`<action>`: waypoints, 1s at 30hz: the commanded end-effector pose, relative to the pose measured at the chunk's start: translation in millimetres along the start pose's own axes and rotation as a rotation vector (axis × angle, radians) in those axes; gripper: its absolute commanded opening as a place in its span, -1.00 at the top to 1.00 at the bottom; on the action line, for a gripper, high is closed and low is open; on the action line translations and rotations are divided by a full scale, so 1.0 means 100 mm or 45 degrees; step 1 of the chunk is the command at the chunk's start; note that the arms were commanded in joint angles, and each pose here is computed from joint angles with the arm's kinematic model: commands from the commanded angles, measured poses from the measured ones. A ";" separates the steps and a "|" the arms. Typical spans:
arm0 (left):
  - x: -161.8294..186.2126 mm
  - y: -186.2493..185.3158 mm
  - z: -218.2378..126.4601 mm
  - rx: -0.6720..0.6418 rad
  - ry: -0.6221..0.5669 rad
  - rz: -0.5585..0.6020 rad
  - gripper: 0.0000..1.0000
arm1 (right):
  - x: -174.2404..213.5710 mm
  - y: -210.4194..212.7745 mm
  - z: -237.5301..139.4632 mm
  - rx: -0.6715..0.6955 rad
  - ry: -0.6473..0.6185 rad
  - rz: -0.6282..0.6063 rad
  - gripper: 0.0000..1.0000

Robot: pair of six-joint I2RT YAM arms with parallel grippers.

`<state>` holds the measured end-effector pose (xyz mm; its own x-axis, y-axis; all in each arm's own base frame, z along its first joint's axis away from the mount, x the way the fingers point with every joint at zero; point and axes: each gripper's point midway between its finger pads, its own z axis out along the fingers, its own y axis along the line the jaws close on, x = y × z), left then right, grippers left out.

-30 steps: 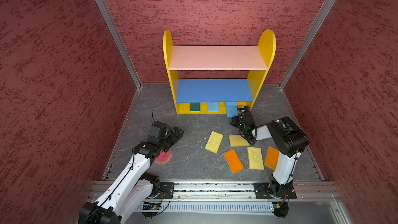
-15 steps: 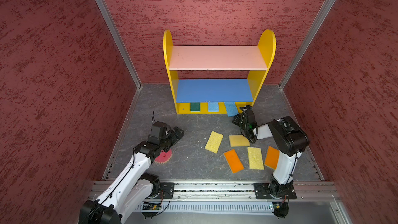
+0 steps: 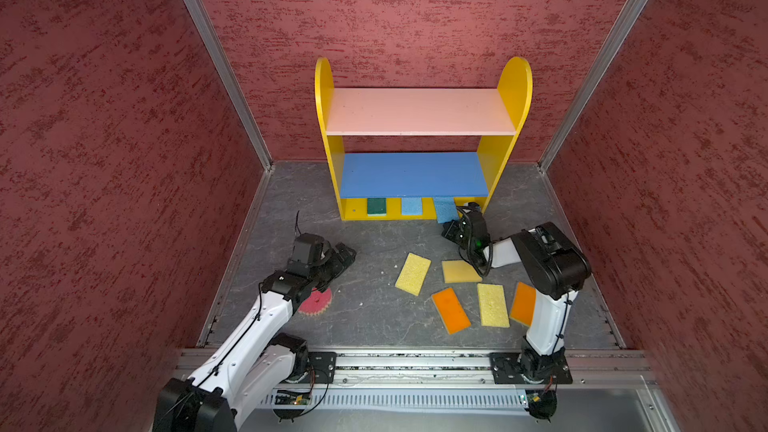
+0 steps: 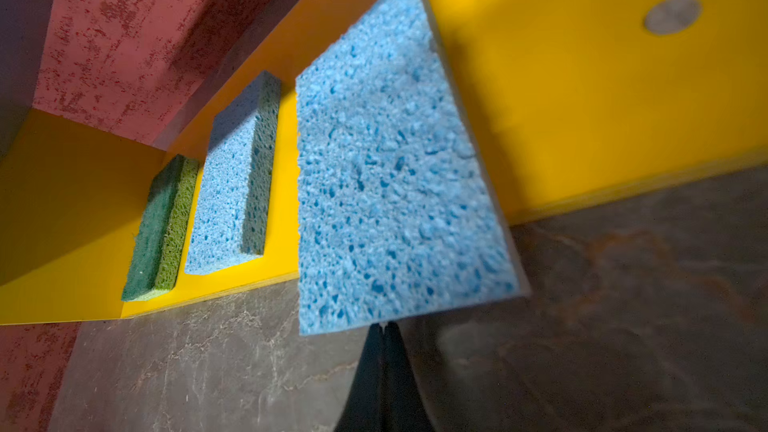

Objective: Place and organize the cleaning sponges onto the shelf
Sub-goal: 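Push the blue sponge flat against the shelf front with the right gripper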

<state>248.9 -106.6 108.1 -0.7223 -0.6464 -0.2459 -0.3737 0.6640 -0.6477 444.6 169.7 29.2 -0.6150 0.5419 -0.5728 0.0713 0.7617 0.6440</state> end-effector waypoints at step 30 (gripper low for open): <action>0.02 -0.01 0.11 0.006 0.021 -0.001 -0.98 | 0.14 -0.23 0.17 -0.098 -0.054 0.273 1.00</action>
<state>252.7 -109.3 101.1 -0.7301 -0.6419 -0.2344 -0.3814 0.6674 -0.6396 461.9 170.7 34.5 -0.5219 0.6816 -0.5129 0.0410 0.6206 0.7831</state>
